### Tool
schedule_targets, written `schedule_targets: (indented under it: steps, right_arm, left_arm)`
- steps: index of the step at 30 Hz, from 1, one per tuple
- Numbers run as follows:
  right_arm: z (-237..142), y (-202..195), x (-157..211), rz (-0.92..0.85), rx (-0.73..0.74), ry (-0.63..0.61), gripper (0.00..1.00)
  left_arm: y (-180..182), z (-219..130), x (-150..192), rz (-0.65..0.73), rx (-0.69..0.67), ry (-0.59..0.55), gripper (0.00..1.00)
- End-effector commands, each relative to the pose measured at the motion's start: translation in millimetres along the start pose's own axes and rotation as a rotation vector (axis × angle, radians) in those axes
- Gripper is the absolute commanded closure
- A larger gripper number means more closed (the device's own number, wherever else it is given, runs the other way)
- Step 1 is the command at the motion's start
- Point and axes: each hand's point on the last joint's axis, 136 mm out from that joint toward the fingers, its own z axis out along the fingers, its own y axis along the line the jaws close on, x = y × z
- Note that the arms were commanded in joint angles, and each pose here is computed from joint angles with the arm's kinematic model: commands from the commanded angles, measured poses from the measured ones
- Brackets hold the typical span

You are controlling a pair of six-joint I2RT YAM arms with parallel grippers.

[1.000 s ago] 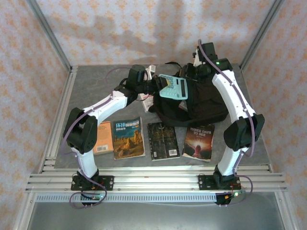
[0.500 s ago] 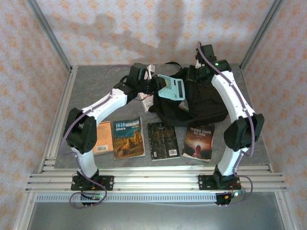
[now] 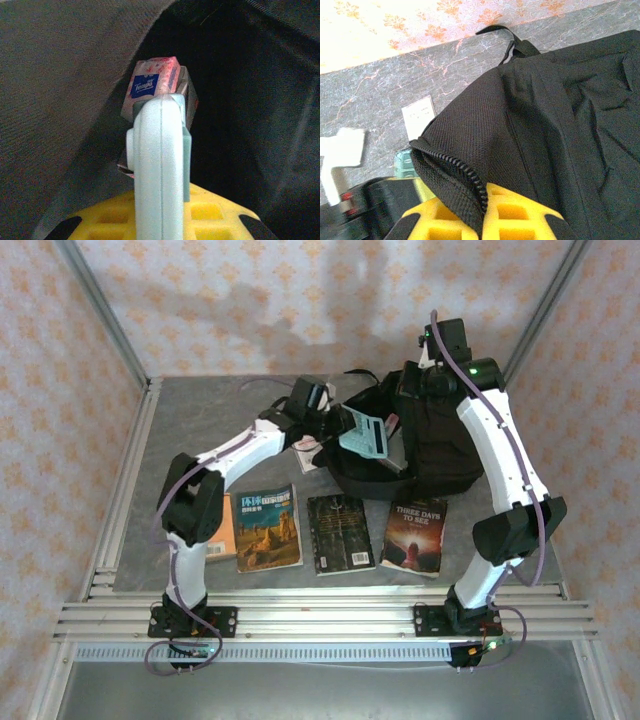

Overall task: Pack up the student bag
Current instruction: Place the calculator in the student bag.

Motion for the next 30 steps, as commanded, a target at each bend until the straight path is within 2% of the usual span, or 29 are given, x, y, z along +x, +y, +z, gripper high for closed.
schedule_targets:
  steps: [1, 9, 12, 14, 16, 18, 20, 24, 30]
  right_arm:
    - [-16.9, 19.7, -16.8, 0.008, -0.089, -0.063, 1.00]
    - [-8.5, 31.4, -19.5, 0.052, -0.159, -0.059, 1.00]
    - [-4.5, 37.3, -21.8, 0.072, -0.189, -0.056, 1.00]
    - [-0.4, 40.4, -22.9, 0.082, -0.206, -0.053, 1.00]
    - [3.6, 41.2, -23.1, 0.083, -0.214, -0.054, 1.00]
    - [5.5, 39.1, -23.2, 0.082, -0.206, -0.058, 1.00]
    - [5.2, 36.9, -22.6, 0.068, -0.191, -0.059, 1.00]
    - [6.2, 21.5, -18.9, 0.018, -0.109, -0.059, 1.00]
    - [9.3, -12.0, -12.8, -0.023, 0.055, -0.086, 1.00]
  left_arm:
    - [-51.8, 11.5, -5.3, 0.027, 0.144, -0.018, 0.83]
    - [-102.5, 76.3, 17.9, -0.042, 0.343, 0.009, 0.82]
    - [-116.2, 100.4, 30.2, -0.058, 0.384, 0.016, 0.77]
    - [-122.8, 116.3, 38.7, -0.088, 0.414, 0.003, 0.61]
    - [-129.9, 131.2, 46.6, -0.133, 0.467, -0.005, 0.34]
    - [-132.6, 139.5, 51.1, -0.167, 0.498, 0.008, 0.15]
    - [-132.9, 137.0, 49.8, -0.168, 0.501, 0.005, 0.05]
    - [-130.2, 110.8, 41.4, -0.089, 0.430, -0.025, 0.03]
    - [-98.3, 70.7, 39.4, 0.019, 0.230, -0.025, 0.03]
